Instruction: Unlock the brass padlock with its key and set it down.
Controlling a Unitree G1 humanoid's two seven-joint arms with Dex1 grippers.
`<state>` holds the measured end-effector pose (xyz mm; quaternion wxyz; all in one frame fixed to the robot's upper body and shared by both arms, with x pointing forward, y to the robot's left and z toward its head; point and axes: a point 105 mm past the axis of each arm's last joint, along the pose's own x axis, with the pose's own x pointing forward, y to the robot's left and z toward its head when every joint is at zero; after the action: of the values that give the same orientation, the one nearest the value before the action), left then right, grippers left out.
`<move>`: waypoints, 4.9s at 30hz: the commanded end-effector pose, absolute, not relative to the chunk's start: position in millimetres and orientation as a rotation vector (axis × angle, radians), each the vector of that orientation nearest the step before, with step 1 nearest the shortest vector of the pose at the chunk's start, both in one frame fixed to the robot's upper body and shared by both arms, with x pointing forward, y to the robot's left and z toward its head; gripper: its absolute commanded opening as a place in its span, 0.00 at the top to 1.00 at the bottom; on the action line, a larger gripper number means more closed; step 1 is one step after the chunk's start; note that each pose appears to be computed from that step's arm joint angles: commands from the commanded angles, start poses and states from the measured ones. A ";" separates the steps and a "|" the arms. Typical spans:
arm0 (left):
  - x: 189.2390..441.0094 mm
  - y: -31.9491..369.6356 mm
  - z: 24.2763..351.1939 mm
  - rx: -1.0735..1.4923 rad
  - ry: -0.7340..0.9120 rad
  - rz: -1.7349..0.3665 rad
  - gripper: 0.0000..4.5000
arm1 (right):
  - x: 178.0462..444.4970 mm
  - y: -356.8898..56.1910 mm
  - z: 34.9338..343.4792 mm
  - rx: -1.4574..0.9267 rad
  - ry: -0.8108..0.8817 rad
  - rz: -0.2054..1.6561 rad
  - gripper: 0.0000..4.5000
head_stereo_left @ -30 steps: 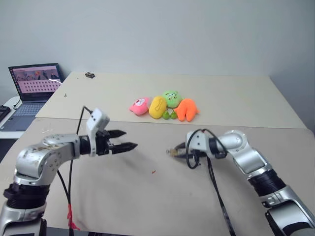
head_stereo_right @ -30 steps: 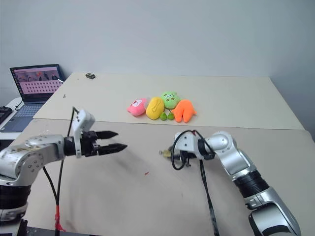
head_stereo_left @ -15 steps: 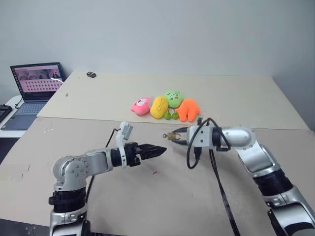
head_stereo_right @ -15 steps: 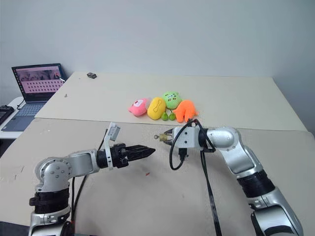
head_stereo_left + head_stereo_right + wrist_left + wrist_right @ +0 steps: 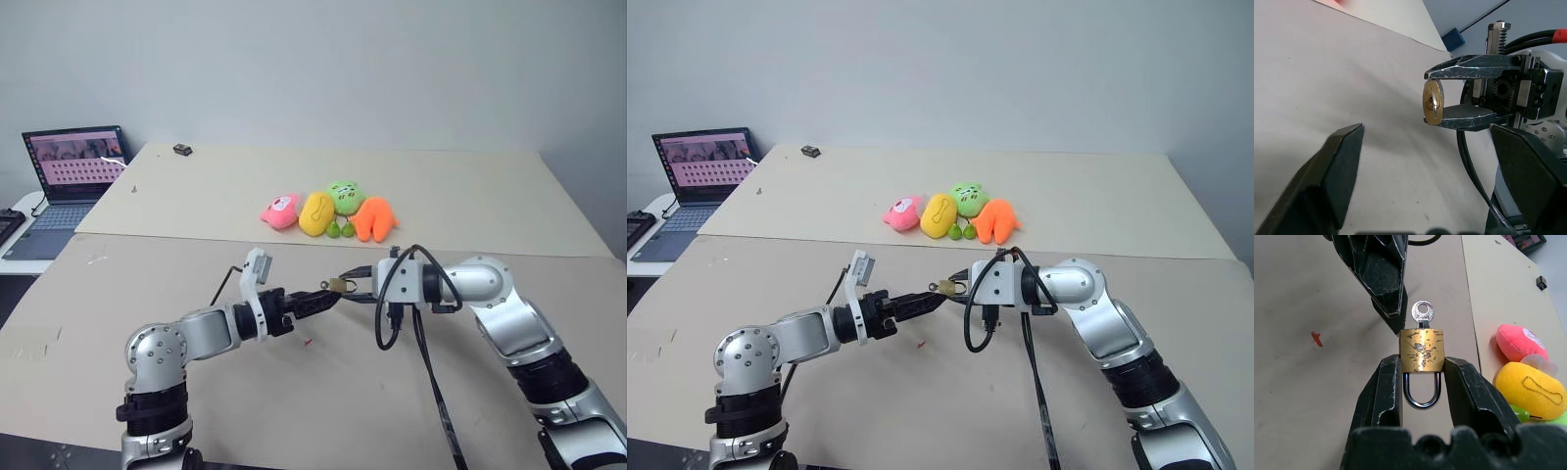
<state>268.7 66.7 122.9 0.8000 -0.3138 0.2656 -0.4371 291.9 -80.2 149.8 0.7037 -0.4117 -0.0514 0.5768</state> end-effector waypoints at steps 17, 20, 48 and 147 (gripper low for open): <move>272.7 66.9 139.5 -0.749 0.493 -0.939 0.70 | 281.6 -76.5 169.0 -0.933 -0.167 1.286 0.80; 273.0 66.8 139.6 -0.751 0.493 -0.939 0.70 | 282.1 -77.6 168.3 -0.938 -0.163 1.282 0.80; 272.1 61.5 151.5 -0.586 0.466 -1.073 0.98 | 281.9 -81.8 173.9 -0.945 -0.157 1.266 0.80; 286.1 45.0 144.9 -0.842 0.721 -1.118 0.19 | 271.8 -80.4 178.2 -0.866 -0.099 1.221 0.80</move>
<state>281.3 46.6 133.9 0.7034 -0.3773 0.3434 -0.4950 274.6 -80.9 162.1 0.7272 -0.3915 -0.0146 0.5637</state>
